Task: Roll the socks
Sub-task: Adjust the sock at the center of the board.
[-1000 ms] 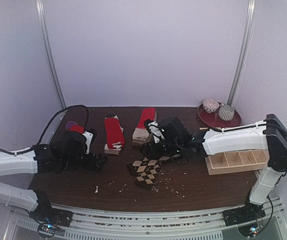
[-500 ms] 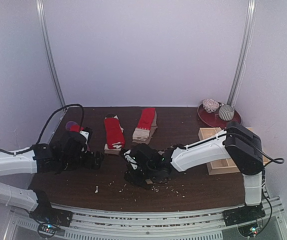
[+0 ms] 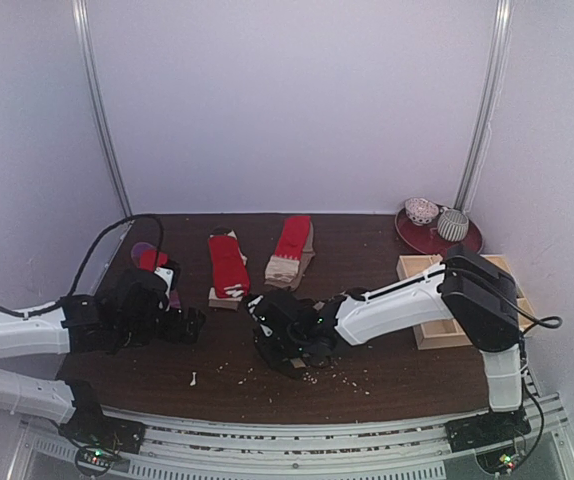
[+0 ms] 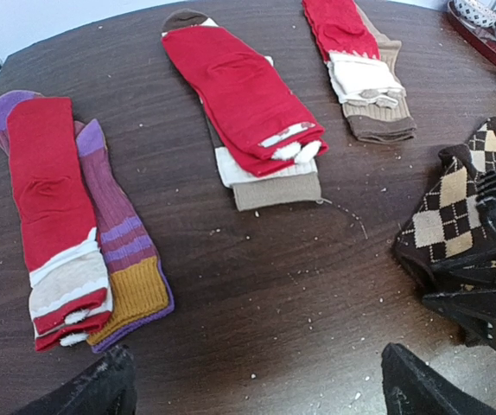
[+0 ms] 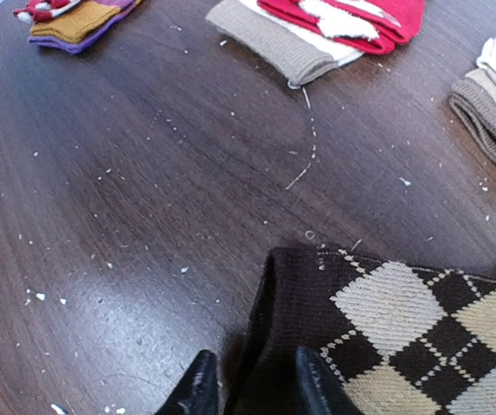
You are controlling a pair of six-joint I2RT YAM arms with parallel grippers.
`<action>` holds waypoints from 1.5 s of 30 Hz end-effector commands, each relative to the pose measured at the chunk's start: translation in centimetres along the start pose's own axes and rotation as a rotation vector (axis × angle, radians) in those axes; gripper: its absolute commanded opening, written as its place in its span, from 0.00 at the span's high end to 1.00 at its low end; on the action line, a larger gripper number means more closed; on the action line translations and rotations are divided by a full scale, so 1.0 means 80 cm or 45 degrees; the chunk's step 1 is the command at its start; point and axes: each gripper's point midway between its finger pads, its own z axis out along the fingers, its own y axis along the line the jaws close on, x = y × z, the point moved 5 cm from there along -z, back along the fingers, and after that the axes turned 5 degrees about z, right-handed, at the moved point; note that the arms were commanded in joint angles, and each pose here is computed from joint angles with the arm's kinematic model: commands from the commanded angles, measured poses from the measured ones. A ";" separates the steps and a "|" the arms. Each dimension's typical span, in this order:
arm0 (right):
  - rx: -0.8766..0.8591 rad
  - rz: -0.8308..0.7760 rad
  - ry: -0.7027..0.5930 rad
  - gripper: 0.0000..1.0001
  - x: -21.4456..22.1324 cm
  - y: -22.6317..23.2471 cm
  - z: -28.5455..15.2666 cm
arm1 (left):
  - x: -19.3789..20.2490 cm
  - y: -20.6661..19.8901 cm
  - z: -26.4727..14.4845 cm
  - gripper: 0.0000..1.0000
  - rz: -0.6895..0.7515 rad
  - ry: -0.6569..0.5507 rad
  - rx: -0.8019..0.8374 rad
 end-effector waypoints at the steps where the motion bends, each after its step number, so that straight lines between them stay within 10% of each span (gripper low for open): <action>1: 0.013 -0.033 0.053 0.72 0.009 0.003 0.010 | -0.003 -0.003 0.001 0.02 -0.026 -0.034 0.033; 13: 0.096 -0.054 0.019 0.99 -0.009 -0.014 -0.012 | 0.002 -0.001 -0.001 0.02 -0.030 -0.038 0.047; 22: 0.057 -0.138 -0.130 1.00 -0.060 -0.015 -0.081 | 0.001 -0.004 0.002 0.02 -0.029 -0.039 0.057; 45: -0.058 -0.329 0.067 1.00 0.013 -0.029 -0.139 | 0.001 -0.018 0.021 0.02 -0.009 0.008 0.081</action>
